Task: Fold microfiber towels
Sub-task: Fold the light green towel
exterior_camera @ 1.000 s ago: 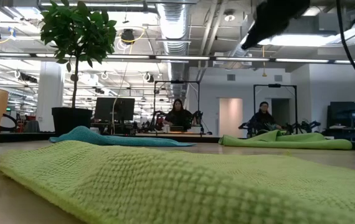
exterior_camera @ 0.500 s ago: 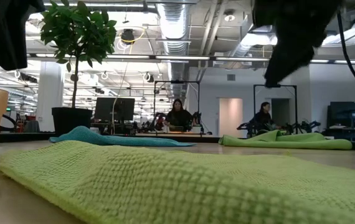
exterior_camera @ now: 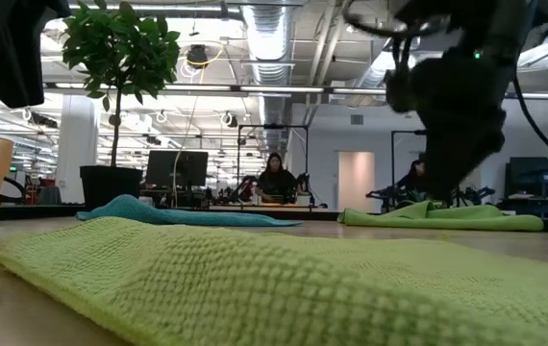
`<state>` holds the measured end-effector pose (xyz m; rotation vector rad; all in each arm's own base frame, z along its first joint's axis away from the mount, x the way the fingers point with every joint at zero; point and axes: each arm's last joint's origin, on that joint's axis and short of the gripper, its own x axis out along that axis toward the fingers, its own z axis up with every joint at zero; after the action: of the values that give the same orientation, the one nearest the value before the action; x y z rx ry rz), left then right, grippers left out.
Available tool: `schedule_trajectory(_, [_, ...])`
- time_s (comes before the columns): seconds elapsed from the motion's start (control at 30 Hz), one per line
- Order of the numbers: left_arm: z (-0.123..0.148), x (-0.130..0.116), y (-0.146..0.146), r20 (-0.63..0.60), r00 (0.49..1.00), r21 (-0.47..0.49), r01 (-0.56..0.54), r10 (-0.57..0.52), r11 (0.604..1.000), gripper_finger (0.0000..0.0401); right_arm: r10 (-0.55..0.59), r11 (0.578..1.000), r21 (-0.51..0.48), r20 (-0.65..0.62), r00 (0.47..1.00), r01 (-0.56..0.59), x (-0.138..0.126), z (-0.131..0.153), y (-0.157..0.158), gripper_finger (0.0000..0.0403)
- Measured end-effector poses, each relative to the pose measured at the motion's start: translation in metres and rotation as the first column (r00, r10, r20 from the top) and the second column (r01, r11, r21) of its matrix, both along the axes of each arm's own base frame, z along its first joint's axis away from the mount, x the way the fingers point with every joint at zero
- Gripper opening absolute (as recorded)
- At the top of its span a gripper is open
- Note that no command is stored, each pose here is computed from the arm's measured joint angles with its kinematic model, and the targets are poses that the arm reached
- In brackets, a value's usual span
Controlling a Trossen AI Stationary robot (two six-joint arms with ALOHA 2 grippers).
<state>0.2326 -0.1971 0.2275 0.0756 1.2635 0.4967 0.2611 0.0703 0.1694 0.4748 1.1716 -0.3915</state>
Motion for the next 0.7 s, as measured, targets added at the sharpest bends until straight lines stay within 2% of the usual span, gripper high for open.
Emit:
schedule_trajectory(0.13, [0.0,0.0,0.0,0.0,1.0,0.001,0.0,0.0,1.0,0.0129,0.025,0.998,0.055,-0.062,0.998,-0.021,0.007,-0.02,0.004,0.0234])
schedule_trajectory(0.27, [0.0,0.0,0.0,-0.004,1.0,0.003,0.01,-0.01,1.0,0.0129,0.04,0.997,0.063,-0.094,0.995,-0.034,0.011,-0.033,0.009,0.0234])
schedule_trajectory(0.53, [0.0,0.0,0.0,-0.007,1.0,0.008,0.024,-0.024,1.0,0.0129,0.057,0.996,0.071,-0.071,0.996,-0.052,0.015,-0.035,0.01,0.0234])
schedule_trajectory(0.7, [0.0,0.0,0.0,-0.006,1.0,0.01,0.024,-0.024,1.0,0.0129,0.087,0.99,0.116,-0.03,0.996,-0.083,0.02,-0.036,0.013,0.0234])
